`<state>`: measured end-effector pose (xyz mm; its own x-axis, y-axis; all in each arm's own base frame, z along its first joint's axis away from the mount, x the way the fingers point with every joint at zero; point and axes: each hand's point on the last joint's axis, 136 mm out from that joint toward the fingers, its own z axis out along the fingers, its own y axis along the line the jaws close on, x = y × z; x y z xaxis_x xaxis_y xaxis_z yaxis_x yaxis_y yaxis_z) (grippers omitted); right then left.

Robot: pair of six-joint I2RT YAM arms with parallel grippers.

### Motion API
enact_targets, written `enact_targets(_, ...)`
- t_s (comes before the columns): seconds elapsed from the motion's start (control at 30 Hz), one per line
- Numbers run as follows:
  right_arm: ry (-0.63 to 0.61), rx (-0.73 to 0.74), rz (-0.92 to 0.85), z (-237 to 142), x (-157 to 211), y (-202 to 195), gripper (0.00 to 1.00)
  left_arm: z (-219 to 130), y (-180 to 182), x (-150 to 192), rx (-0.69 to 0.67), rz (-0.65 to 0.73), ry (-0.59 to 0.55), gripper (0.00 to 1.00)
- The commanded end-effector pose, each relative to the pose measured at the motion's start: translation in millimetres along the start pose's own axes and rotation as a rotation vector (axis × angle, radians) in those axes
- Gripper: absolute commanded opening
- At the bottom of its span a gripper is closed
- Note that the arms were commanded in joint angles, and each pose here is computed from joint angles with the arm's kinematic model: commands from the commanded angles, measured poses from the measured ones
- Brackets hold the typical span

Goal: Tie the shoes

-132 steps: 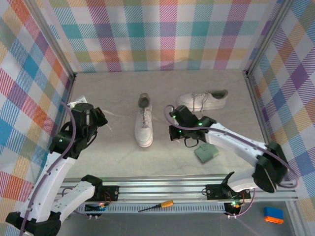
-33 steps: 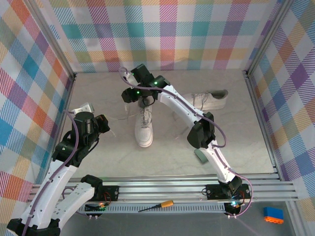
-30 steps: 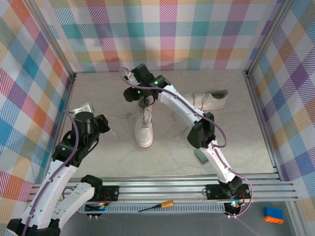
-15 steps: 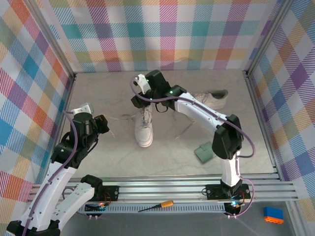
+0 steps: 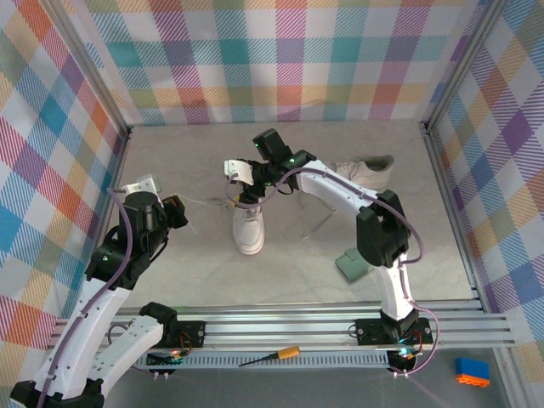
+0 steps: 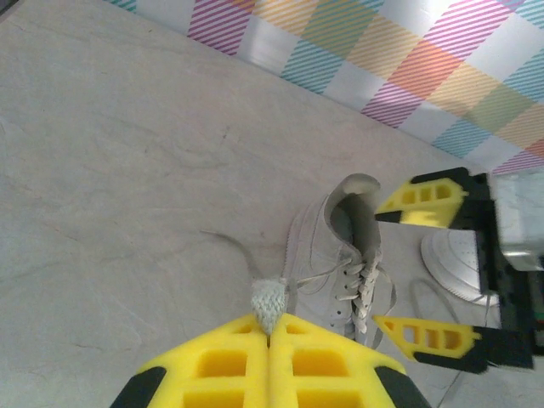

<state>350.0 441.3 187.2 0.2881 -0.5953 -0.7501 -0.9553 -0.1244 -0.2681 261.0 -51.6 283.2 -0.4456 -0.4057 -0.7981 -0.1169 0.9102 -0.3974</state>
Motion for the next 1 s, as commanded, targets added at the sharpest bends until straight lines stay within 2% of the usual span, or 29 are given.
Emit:
enact_targets(0.0, -0.016, -0.162, -0.082, 9, 5, 21, 0.79, -10, -2, -15, 0.001, 0.013, -0.038, 0.0)
enact_targets(0.1, -0.025, -0.196, -0.11, 21, 9, 20, 0.75, -13, -1, -17, -0.001, 0.014, -0.044, 0.0)
enact_targets(0.47, 0.026, -0.226, -0.16, 74, 22, 21, 0.71, -19, 0, -18, 0.002, 0.014, -0.051, 0.0)
enact_targets(0.73, 0.009, -0.27, -0.16, 81, 24, 31, 0.65, -19, 0, -17, 0.001, 0.012, -0.052, 0.0)
enact_targets(0.8, -0.015, -0.291, -0.149, 78, 19, 35, 0.61, -19, 0, -17, 0.002, 0.011, -0.051, 0.0)
enact_targets(0.97, -0.034, -0.305, -0.128, 74, 11, 38, 0.35, -19, 1, -16, -0.002, 0.009, -0.05, 0.0)
